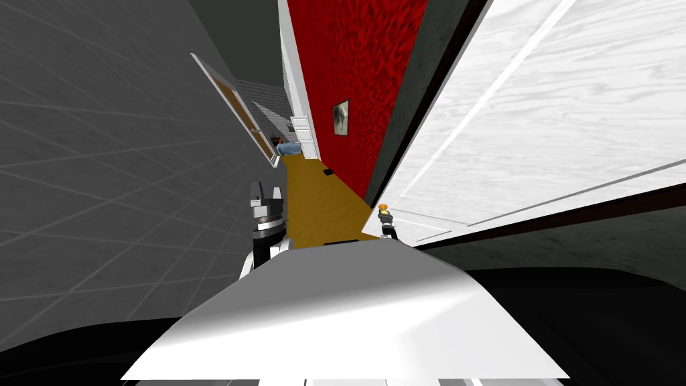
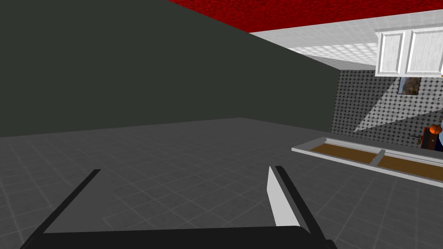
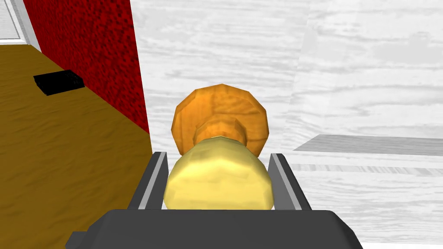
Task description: Pull the door open
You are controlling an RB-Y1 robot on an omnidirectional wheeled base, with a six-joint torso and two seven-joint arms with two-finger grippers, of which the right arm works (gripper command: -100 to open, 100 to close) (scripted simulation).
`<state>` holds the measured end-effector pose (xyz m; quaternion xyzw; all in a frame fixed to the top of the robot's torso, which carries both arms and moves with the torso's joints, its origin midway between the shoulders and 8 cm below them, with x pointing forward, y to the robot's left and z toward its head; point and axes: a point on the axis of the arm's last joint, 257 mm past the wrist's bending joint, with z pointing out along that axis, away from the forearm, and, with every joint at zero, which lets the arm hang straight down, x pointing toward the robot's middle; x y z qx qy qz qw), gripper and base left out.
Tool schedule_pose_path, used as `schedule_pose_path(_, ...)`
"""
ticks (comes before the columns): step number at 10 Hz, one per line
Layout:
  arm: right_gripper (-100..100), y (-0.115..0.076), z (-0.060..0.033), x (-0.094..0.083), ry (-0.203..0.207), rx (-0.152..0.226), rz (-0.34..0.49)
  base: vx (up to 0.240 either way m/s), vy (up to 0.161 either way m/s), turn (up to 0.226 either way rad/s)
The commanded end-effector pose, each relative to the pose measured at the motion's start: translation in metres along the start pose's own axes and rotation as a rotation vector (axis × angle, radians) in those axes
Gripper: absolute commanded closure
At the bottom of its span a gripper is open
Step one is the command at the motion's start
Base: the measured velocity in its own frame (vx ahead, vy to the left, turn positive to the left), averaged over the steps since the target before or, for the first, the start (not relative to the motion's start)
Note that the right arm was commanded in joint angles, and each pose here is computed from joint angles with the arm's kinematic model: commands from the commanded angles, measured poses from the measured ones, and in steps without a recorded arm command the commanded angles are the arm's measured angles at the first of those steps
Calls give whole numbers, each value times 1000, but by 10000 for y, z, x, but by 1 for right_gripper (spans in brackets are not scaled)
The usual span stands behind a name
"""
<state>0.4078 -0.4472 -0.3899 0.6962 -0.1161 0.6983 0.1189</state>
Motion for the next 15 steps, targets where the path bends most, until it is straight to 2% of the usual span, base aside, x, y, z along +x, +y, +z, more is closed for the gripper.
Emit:
schedule_pose_path(1, 100, -67, -32, -17, -3, 25, 3, -222, -20, 65)
schedule_pose_path(2, 100, -93, -39, -18, -3, 35, 4, -225, -11, 56)
schedule_pose_path(3, 100, -74, -10, -3, 1, 28, 2, -100, 1, 18)
schedule_pose_path(4, 100, -114, -53, -21, -3, 54, 2, -130, -6, 78)
schedule_pose_path(11, 100, -222, -186, -14, -1, 152, 3, -196, -22, 73)
schedule_pose_path(13, 100, -251, -226, -17, -3, 178, 4, -186, -35, 62)
schedule_pose_path(14, 100, -244, -203, -17, -3, 170, 1, -79, -8, 17)
schedule_pose_path(15, 100, -252, -263, -28, -4, 193, 1, -131, -23, 83)
